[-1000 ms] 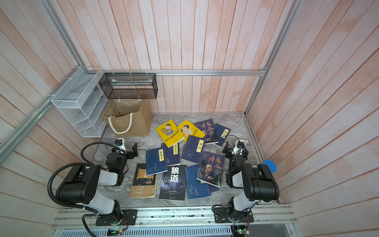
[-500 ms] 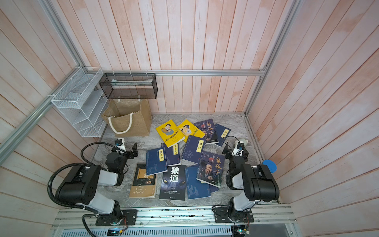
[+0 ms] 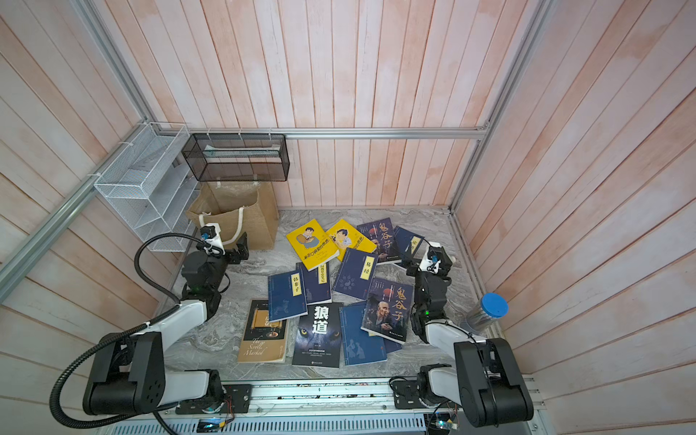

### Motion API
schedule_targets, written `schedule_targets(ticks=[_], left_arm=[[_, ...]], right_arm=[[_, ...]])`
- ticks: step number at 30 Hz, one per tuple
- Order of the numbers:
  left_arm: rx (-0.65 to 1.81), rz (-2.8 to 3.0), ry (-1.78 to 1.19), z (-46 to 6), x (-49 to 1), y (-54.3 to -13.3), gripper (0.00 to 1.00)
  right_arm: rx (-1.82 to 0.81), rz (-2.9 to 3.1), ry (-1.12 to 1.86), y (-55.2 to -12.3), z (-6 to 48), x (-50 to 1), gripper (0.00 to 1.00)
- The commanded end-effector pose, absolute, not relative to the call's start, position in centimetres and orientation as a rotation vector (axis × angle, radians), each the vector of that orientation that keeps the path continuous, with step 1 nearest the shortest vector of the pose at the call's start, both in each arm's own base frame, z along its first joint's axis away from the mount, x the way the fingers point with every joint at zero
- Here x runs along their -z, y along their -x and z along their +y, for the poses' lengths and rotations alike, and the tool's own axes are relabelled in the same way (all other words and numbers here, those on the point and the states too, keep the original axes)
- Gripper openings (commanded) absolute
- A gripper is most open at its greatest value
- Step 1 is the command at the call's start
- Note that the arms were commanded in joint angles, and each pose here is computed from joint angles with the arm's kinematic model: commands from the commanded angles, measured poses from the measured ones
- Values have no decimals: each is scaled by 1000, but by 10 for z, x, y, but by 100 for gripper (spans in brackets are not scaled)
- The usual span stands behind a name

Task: Put the books into the canvas bag
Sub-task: Move the canvas bag to the center of the board.

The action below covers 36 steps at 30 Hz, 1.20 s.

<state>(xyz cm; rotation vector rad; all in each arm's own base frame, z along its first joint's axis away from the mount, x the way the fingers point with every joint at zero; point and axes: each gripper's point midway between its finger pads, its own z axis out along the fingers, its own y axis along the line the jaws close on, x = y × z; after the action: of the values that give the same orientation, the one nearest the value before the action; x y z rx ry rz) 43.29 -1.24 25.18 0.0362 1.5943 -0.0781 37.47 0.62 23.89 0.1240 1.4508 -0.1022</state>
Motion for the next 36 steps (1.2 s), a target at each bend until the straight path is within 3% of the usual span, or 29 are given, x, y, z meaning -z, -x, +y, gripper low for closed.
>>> schedule_targets(ticks=[1,6,10,16,20,25,27,28,36], left_arm=[[89,1681,-64,-25,-269,-459,100],[67,1764,-123,-43,-301,-514,100],[125,1887,-166,-58,-287,-563,100],[93,2038,-274,-86,-250,-598,99],[58,2115,-333,-92,-236,-588,70],[8,2130,-407,-85,-238,-549,17],[-23,2110,-456,-82,-241,-531,3],[-36,2101,-487,-81,-241,-520,0],[-115,2018,-866,-85,-234,-444,0]], right_arm=[[147,1644,-146,-394,11,-219,98],[61,1721,-138,-419,47,-226,98],[0,1746,-77,-425,84,-222,98],[-122,1866,-67,-429,116,-211,95],[-192,1907,-63,-424,130,-212,92],[-274,1917,-44,-421,151,-222,91],[-315,1915,-37,-422,162,-230,90],[-340,1917,-30,-423,170,-233,90],[-555,1945,104,-434,258,-240,87]])
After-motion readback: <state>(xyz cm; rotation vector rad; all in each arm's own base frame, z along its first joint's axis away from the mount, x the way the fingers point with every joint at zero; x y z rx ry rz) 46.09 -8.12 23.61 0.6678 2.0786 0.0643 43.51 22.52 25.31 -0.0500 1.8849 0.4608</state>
